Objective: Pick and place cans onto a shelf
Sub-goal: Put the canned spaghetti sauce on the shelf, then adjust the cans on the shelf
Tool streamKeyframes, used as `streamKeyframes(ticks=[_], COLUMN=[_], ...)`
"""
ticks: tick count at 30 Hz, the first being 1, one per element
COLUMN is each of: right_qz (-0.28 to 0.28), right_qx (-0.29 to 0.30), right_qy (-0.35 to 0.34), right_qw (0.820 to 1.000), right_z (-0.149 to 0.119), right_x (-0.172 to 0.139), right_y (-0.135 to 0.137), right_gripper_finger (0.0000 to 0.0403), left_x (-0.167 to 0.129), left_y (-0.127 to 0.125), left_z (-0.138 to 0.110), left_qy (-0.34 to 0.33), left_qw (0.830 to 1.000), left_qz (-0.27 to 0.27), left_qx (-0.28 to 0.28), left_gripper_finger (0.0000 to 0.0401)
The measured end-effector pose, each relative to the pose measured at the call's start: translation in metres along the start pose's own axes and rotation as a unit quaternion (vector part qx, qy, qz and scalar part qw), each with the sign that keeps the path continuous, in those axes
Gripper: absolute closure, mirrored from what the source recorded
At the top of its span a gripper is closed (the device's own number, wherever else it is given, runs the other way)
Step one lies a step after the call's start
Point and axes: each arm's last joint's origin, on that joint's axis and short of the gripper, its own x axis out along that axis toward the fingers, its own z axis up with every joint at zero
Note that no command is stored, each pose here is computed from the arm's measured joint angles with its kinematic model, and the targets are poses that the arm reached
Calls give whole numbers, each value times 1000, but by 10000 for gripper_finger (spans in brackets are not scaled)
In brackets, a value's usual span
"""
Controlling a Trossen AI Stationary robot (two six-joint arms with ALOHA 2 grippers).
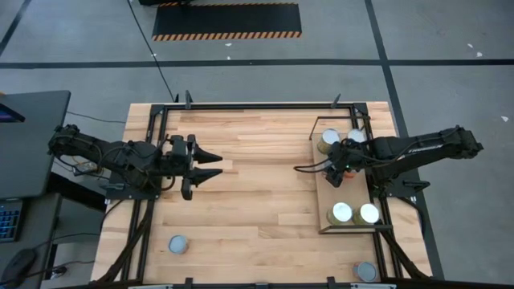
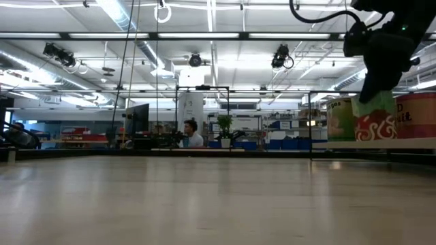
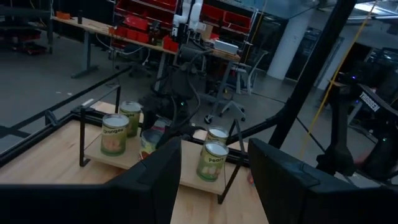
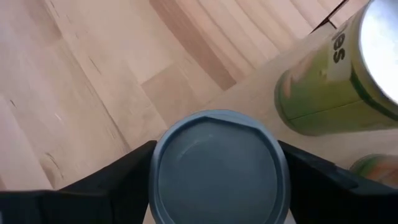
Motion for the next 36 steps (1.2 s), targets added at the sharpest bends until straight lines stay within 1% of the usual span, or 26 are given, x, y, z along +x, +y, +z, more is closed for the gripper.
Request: streamKeyframes(ticks=[7,13,17,22,27,30,33,36], right_qz=[1,3,9,-15,-13,-1,19,67], right_qx=[0,-2,-11,-31,-54,-61,-68,-32], right_qy=[10,5,-5,-15,-42,-63,-54,-37], right_qw=[1000,1000,1000,999,998,996,996,997], right_z=[-2,1,7,13,26,35,36,36], right_x=[2,-1,-9,-22,-42,-54,-56,-56], right_y=[0,1,2,-1,0,2,7,11], right_gripper_finger=[71,58,55,55,55,55,55,55], left_x=[0,0,0,0,0,-1,-2,-4], left_y=[0,0,0,0,0,-2,-6,-10], left_z=[0,0,0,-1,-1,-1,-2,-4], left_qy=[0,0,0,2,3,4,7,11], left_qw=[1000,1000,1000,1000,1000,1000,1000,1000], left_qz=[1,1,1,1,0,-5,-14,-25], left_qx=[2,3,3,5,4,-1,-8,-14], left_gripper_finger=[209,209,209,209,209,209,209,209])
